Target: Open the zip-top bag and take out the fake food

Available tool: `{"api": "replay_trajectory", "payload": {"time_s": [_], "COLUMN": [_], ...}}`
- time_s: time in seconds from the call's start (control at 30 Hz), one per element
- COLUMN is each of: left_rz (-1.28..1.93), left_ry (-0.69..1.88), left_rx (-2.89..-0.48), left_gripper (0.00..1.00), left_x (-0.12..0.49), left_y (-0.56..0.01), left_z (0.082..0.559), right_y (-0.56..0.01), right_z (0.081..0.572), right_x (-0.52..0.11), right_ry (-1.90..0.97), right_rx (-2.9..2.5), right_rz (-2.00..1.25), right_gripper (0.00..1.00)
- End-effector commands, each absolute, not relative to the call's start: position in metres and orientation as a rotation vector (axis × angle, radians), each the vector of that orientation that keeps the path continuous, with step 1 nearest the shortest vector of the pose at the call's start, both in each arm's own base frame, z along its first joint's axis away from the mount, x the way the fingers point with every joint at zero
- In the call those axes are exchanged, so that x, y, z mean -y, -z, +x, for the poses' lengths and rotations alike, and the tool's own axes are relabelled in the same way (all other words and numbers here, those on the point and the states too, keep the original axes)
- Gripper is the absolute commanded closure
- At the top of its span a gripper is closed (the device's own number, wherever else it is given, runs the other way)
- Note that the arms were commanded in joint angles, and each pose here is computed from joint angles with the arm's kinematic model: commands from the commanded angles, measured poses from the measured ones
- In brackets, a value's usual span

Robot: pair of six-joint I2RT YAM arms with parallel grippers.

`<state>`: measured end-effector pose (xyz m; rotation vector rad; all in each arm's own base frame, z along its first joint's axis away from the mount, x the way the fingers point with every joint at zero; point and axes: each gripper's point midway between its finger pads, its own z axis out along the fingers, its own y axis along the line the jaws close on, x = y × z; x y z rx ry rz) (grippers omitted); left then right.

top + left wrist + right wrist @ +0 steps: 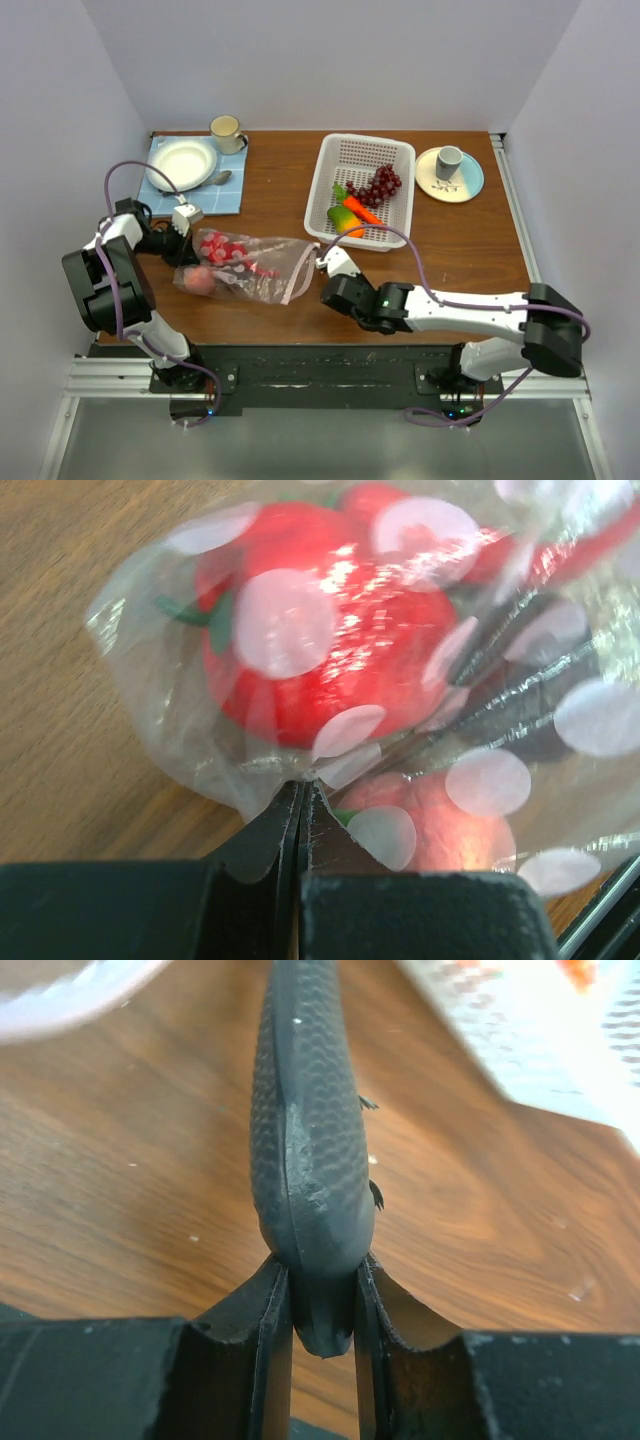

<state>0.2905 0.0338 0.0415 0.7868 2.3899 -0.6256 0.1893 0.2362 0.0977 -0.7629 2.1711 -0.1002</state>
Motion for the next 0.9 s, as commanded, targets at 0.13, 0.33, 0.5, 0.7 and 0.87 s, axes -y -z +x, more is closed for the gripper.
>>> {"api": "replay_trajectory", "payload": {"time_s": [0.13, 0.33, 0.5, 0.7, 0.87], "left_rz": [0.790, 0.796, 0.802, 0.830, 0.856], "left_ry": [0.586, 0.588, 0.604, 0.613, 0.615], "left_rx": [-2.363, -2.355, -2.351, -2.336, -2.327], "left_gripper": [1.00, 1.00, 1.00, 1.00, 1.00], "left_x": [-0.040, -0.039, -0.035, -0.032, -0.029], "left_y": [-0.045, -0.047, -0.048, -0.053, -0.052], "left_z": [0.301, 0.299, 0.295, 0.289, 0.284], "right_y": [-0.226, -0.243, -0.233, -0.218, -0.235], "right_z": [0.220, 0.285, 0.362, 0.433, 0.442], "right_x": [-0.224, -0.210, -0.211, -0.243, -0.261], "right_ry": [-0.101, 0.016, 0.022, -0.011, -0.103], "right_rx": [-1.897, -1.916, -1.982, -2.049, -2.031], "right_rz": [-0.486, -0.348, -0.224, -0.242, -0.243], "right_gripper": [1.00, 1.00, 0.95, 0.38, 0.09]}}
